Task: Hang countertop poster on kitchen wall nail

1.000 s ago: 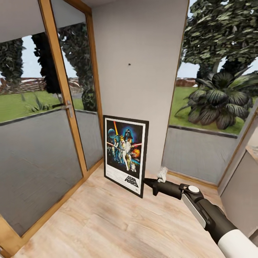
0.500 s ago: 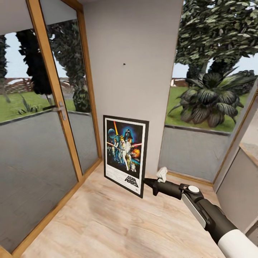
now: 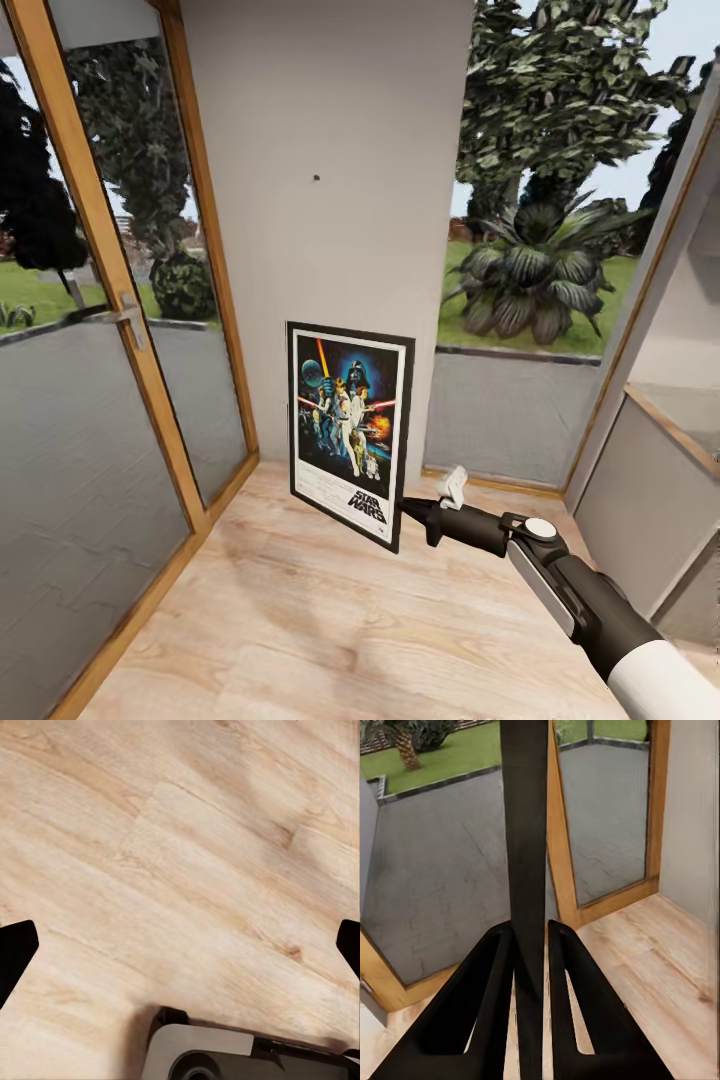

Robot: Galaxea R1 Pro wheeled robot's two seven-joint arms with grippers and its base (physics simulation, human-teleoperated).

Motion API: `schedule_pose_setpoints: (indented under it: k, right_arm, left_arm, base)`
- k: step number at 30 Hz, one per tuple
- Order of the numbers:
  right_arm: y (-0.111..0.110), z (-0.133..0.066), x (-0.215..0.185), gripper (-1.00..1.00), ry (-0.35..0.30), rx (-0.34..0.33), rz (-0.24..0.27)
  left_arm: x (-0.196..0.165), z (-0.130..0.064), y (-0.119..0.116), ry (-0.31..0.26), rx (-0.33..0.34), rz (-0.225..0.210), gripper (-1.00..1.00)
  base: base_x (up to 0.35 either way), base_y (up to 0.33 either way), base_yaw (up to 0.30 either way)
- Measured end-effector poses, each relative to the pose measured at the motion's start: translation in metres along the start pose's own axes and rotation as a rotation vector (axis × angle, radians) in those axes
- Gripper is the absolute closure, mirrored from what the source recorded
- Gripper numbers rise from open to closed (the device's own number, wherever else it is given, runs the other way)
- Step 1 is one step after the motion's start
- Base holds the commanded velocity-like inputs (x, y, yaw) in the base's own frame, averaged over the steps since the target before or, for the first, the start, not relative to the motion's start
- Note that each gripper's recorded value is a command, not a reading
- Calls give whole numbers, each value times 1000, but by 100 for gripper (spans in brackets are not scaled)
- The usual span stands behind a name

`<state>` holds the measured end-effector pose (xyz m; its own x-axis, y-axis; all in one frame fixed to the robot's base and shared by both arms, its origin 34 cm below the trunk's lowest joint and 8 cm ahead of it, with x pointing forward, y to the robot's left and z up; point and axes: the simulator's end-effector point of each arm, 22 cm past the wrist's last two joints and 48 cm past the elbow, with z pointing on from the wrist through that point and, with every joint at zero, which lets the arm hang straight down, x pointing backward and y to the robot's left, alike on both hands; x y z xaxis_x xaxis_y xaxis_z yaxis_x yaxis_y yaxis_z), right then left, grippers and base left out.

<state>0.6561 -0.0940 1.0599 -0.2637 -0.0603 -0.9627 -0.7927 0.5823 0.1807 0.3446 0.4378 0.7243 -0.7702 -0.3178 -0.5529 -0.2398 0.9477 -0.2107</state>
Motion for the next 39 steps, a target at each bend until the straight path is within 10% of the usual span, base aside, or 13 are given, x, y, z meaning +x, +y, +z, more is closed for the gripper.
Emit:
schedule_pose_setpoints:
  k: [39]
  right_arm:
    - [0,0,0,100,0,0,0]
  left_arm:
    - [-1,0,1,-3,-2,1,-100]
  base:
    - [136,263,-84]
